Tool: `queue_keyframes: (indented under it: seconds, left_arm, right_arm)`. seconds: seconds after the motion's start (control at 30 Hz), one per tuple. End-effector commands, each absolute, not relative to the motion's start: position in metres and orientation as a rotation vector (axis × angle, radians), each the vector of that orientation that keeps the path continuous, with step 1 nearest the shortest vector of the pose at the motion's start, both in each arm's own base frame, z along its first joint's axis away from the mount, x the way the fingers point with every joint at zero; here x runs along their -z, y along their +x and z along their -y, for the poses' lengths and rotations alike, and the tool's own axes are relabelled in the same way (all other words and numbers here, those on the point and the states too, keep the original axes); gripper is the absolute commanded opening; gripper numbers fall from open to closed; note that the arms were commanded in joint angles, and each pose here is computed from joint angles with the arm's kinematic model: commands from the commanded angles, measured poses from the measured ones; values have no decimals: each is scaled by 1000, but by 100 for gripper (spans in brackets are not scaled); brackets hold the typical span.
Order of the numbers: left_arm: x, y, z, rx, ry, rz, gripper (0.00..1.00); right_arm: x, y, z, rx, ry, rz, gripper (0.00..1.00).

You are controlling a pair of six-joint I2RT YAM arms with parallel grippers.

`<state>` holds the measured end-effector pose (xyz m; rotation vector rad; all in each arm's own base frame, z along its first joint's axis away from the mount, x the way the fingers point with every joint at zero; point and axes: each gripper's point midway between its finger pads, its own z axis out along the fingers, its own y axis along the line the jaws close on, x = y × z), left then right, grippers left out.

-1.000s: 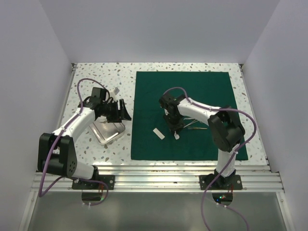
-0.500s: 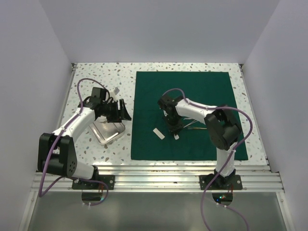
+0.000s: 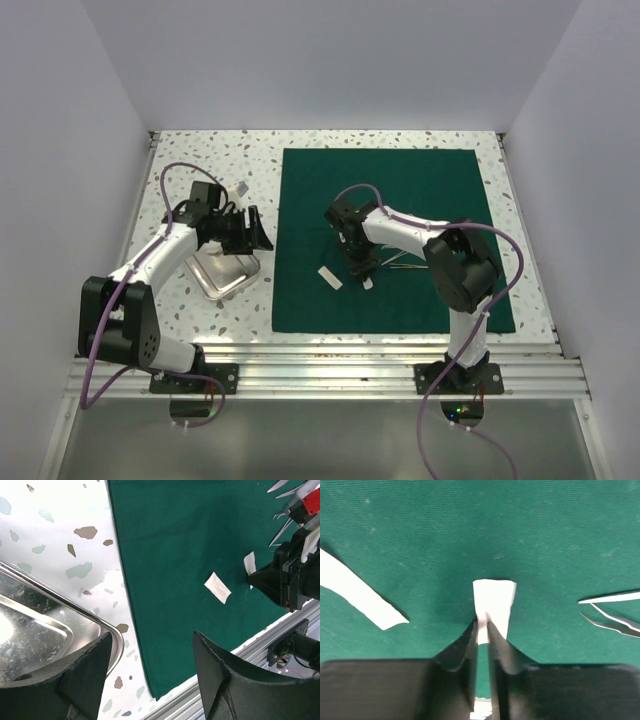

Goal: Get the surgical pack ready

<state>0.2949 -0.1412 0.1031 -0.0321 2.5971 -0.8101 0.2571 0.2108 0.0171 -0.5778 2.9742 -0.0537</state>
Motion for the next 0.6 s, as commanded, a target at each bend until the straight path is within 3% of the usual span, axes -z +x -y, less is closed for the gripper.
queue_keyframes:
  seconds: [0.0,0.17,0.43,0.47,0.57]
  left_arm:
    - [-114,301,145,821,37,-2547,69]
    - [-118,302,146,823,54,-2535,71]
    - [-126,303,161,954,121,-2484,73]
    - [-130,304,164,974,138,-2459,79]
    - [-142,299,176,1090,188,-2398,85]
  right_arm:
    - [-16,268,-206,138,-546,-2939,13]
    - [-34,272,-210,90,-520,-2893,2]
    - [-80,264,-234,-186,-560,-2842,0]
    - [-86,260,-239,-259,-577,-2846,0]
    - [-108,251,-253,-520,-572,-2832,0]
